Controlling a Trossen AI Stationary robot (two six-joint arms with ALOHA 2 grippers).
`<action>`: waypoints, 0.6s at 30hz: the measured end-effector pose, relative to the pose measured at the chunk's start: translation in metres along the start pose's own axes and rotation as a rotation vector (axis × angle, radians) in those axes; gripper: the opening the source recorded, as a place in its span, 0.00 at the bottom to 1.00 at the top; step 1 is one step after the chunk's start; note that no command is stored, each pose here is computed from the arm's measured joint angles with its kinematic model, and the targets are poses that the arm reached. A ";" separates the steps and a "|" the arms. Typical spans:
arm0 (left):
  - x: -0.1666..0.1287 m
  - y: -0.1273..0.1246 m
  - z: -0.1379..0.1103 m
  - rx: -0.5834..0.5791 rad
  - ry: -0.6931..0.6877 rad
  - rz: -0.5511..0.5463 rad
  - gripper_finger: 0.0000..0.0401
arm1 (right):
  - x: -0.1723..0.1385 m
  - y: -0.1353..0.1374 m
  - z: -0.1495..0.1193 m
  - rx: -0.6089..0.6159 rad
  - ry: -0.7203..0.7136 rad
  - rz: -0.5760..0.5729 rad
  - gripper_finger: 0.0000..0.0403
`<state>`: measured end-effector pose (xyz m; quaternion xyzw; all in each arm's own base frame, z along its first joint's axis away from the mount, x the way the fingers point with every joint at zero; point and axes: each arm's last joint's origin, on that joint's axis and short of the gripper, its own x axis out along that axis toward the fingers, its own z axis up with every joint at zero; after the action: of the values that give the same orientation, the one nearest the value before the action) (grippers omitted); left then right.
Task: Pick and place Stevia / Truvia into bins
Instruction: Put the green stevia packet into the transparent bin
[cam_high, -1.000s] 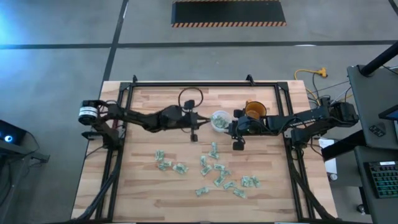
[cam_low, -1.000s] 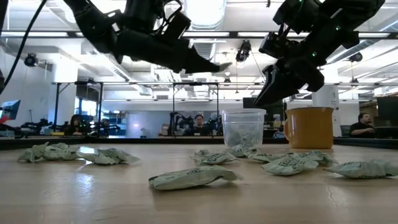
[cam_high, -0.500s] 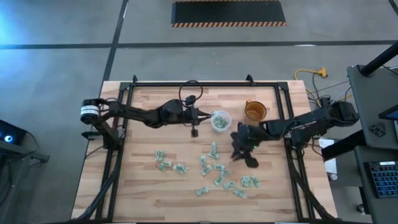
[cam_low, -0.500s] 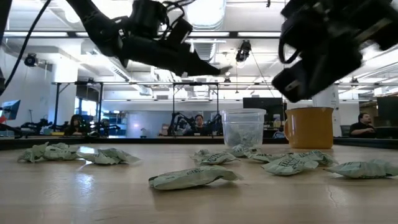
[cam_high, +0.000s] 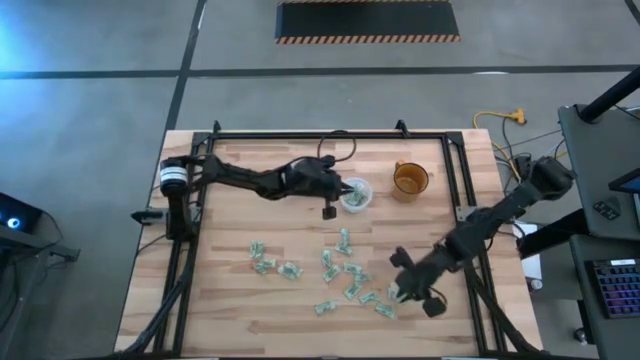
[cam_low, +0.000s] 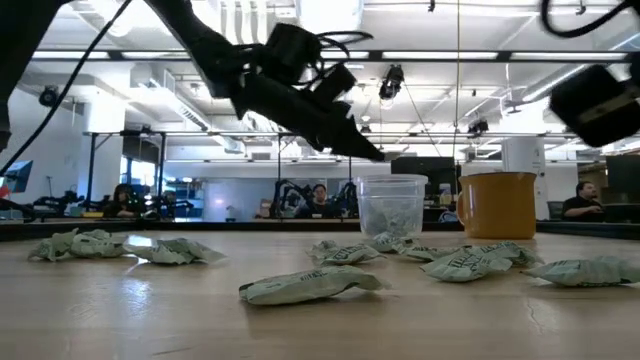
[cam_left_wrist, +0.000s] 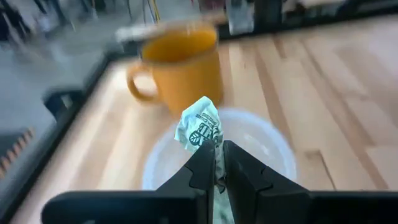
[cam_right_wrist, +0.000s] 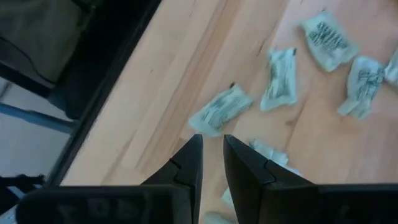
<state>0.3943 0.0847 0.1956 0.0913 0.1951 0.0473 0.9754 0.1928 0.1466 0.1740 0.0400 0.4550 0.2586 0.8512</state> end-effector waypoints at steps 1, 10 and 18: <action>0.002 0.001 0.002 -0.003 0.018 -0.004 0.03 | 0.000 0.004 -0.002 -0.003 0.002 -0.012 0.14; 0.005 0.002 0.006 -0.006 0.067 -0.016 0.13 | -0.002 0.014 -0.007 0.001 -0.036 -0.125 0.14; 0.004 0.001 0.009 -0.005 0.060 -0.016 0.30 | 0.008 0.009 -0.015 0.057 0.011 -0.193 0.14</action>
<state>0.4011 0.0852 0.2021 0.0858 0.2247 0.0428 0.9697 0.1810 0.1552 0.1621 0.0188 0.4688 0.1623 0.8681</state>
